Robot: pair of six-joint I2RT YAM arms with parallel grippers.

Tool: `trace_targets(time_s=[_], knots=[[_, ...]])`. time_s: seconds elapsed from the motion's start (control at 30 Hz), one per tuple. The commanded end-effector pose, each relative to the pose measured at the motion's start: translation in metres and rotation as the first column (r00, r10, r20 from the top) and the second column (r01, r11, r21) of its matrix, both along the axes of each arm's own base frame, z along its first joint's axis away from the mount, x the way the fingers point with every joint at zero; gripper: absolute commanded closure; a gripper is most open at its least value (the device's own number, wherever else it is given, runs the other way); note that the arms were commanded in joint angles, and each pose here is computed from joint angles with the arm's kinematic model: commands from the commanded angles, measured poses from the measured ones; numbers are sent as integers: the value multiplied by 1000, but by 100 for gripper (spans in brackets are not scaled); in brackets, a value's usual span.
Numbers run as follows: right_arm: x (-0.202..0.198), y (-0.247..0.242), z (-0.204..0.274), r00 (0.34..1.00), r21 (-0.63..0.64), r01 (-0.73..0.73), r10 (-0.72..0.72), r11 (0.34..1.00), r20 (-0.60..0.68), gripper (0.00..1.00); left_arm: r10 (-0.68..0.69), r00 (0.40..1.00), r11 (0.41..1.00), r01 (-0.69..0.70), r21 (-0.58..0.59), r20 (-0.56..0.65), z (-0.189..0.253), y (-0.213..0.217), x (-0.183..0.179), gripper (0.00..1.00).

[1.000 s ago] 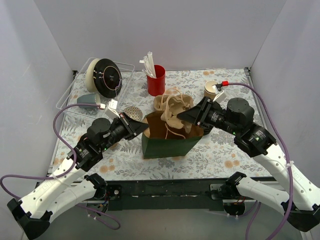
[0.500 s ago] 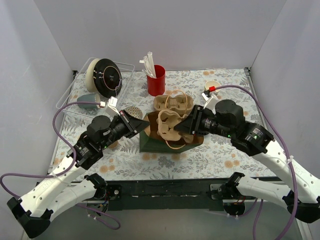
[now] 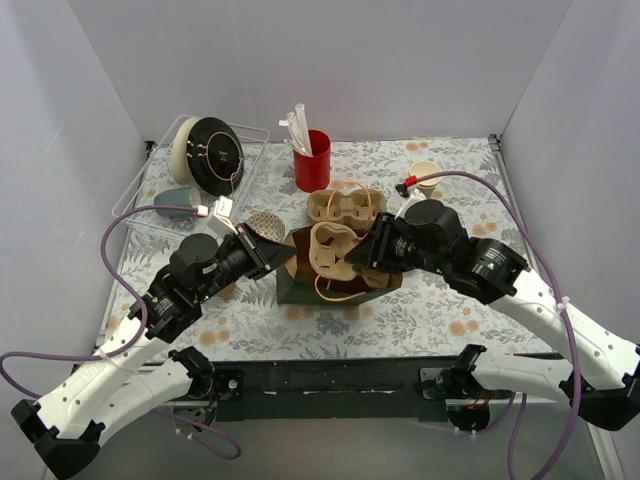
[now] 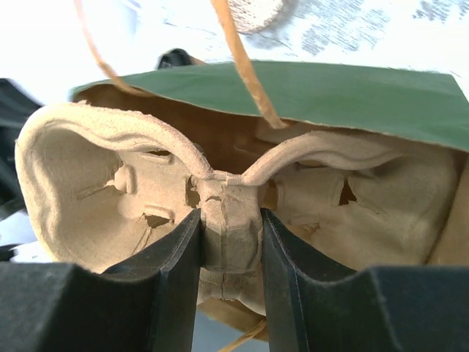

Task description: Pack the takeout coffee

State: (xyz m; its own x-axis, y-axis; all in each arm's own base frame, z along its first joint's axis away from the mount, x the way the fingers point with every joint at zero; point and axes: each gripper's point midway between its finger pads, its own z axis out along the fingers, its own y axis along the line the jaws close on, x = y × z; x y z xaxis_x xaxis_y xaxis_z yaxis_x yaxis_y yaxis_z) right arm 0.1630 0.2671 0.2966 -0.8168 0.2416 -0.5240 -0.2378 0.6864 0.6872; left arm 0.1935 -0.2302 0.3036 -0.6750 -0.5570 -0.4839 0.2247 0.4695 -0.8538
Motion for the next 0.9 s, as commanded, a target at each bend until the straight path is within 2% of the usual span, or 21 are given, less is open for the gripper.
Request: trace_targets(time_s=[0.0, 0.17, 0.2, 0.33, 0.47, 0.57, 0.7, 0.8, 0.87], knots=[[7, -6, 2, 999, -108, 45, -43, 993, 21, 97, -44, 999, 999, 44, 0, 31, 18, -3, -7, 100], [9, 8, 23, 998, -134, 35, -27, 990, 63, 97, -60, 998, 998, 60, 7, 11, 16, -6, -7, 100], [9, 13, 16, 999, -171, 25, -17, 985, 49, 97, -62, 998, 998, 62, 6, 4, 13, -7, -8, 100], [18, 22, 24, 995, -209, 82, -69, 975, 70, 99, -79, 997, 997, 79, 2, -2, 14, -7, -12, 100], [23, 33, 35, 987, -118, 137, -126, 984, 96, 99, -90, 996, 996, 90, 28, -17, 5, -5, -16, 100], [25, 16, 22, 973, -98, 225, -218, 969, 78, 99, -75, 997, 997, 76, 35, -15, 4, 0, -18, 100], [22, -11, 1, 962, -169, 269, -257, 948, 91, 99, -71, 997, 996, 72, 46, -13, 6, 3, -20, 100], [21, -13, 0, 971, -227, 229, -204, 947, 128, 99, -88, 996, 995, 89, 42, -20, 9, 0, -21, 100], [17, -6, -2, 983, -271, 173, -149, 947, 108, 99, -93, 995, 995, 94, 42, -30, 8, -3, -20, 100]])
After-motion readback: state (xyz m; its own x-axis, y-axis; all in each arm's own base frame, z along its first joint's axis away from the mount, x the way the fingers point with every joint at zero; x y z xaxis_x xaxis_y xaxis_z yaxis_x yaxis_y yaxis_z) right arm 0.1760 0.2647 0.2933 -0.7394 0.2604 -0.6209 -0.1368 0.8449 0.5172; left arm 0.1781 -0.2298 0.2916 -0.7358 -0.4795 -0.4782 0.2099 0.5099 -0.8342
